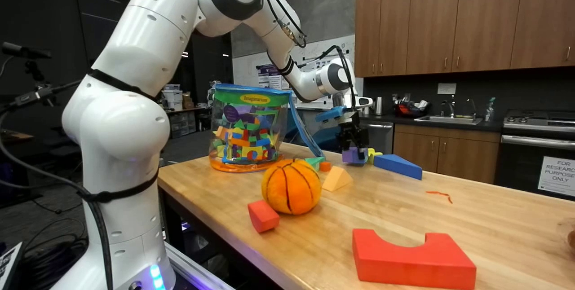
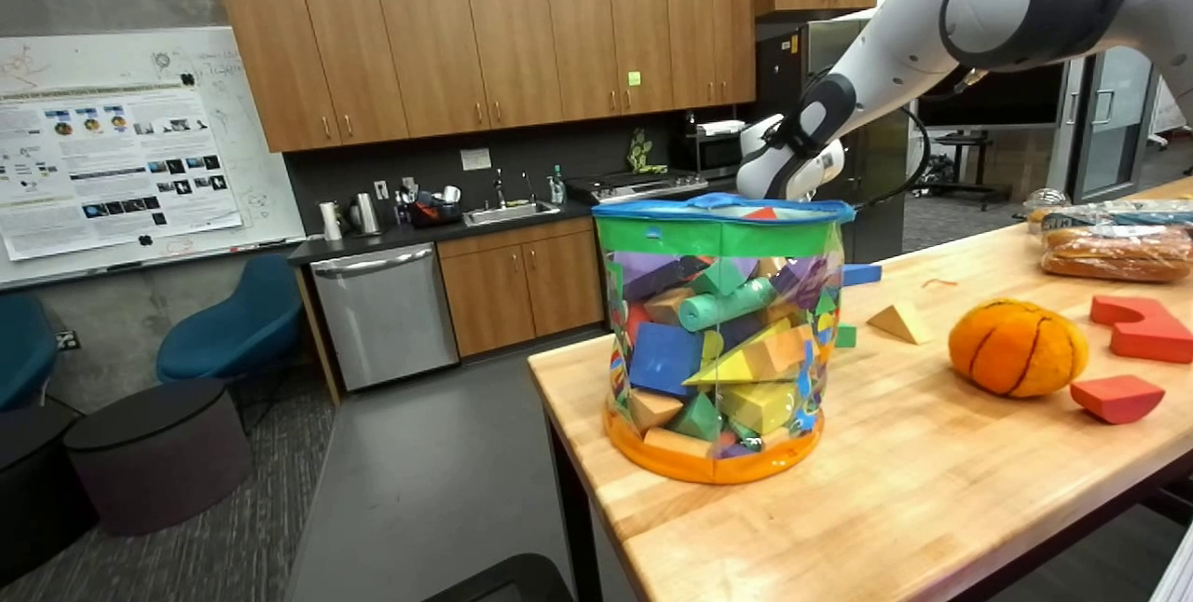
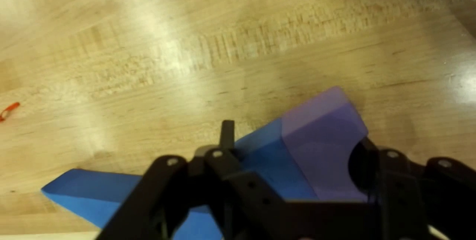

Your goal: Put the purple and blue blocks in the toy bag

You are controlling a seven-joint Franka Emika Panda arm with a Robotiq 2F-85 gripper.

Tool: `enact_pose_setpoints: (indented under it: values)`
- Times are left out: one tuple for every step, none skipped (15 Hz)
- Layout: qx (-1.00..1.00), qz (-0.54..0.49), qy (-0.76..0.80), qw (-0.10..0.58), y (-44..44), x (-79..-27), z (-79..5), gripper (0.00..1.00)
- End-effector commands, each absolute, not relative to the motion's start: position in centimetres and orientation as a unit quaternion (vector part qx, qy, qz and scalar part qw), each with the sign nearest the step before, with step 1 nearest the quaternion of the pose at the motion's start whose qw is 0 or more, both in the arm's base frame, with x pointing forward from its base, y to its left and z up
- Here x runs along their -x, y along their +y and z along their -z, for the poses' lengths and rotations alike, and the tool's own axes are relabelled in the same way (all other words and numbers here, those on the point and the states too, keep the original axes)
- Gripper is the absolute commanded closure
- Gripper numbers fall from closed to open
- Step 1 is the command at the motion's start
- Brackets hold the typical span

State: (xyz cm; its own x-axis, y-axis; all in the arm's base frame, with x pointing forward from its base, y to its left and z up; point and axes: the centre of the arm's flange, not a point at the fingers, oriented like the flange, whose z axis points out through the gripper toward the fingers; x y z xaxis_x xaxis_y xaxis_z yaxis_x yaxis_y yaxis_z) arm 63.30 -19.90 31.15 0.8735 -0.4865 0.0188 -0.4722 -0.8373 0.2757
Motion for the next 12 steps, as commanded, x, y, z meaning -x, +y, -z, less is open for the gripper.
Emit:
enact_pose_setpoints:
  values:
    - [-0.958,0.006,-0.233,0.168,-20.5,-60.1,-35.8,0.57]
    - [-0.956,-0.005,-0.231,0.179,-20.9,-59.4,-37.6,0.57]
    - [-0.955,-0.014,-0.229,0.186,-21.1,-58.9,-39.3,0.57]
    - [-0.955,-0.026,-0.225,0.193,-21.6,-58.2,-41.5,0.57]
    - [-0.953,-0.038,-0.223,0.201,-22.2,-57.6,-43.7,0.57]
    - [-0.952,-0.049,-0.221,0.206,-22.5,-57.1,-45.7,0.57]
    - [-0.95,-0.062,-0.219,0.212,-22.7,-56.5,-47.8,0.57]
    - [-0.948,-0.076,-0.217,0.218,-22.8,-55.7,-49.8,0.57]
    - [-0.947,-0.088,-0.214,0.223,-22.8,-55.1,-51.7,0.57]
    - [-0.946,-0.103,-0.209,0.227,-22.8,-54.3,-53.7,0.57]
    - [-0.944,-0.117,-0.206,0.231,-22.6,-53.8,-55.3,0.57]
    - [-0.943,-0.13,-0.2,0.234,-22.3,-53.1,-57.2,0.57]
